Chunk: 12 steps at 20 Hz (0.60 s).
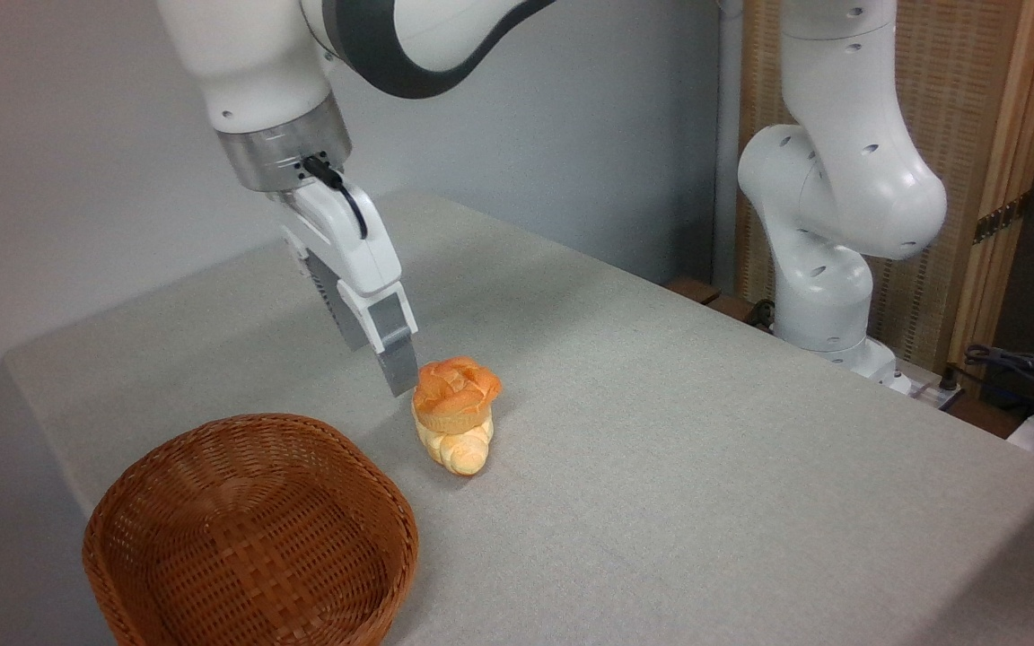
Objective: Put bread into the basket
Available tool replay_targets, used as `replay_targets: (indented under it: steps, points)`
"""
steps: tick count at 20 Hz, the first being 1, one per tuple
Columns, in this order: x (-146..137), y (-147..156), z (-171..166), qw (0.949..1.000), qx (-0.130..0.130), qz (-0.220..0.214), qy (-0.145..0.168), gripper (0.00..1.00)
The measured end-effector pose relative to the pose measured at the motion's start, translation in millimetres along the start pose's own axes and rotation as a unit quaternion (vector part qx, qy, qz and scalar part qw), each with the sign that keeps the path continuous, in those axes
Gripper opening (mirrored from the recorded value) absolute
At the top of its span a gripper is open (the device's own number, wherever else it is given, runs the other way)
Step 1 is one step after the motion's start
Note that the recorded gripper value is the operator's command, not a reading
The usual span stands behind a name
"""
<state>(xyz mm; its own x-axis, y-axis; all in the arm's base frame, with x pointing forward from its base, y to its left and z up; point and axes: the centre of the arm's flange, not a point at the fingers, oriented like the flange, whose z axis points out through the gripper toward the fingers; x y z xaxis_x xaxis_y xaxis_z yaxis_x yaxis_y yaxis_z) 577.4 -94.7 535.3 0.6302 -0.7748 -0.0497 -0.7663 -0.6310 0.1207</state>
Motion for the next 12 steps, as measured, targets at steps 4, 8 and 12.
replay_targets:
  steps: [4, 8, 12]
  points:
    - [-13, 25, 24, 0.9997, -0.012, 0.016, -0.015, 1.0]
    - [-28, 37, 46, 0.9994, -0.015, 0.024, -0.019, 1.0]
    - [-32, 42, 69, 0.9989, -0.024, 0.028, -0.029, 1.0]
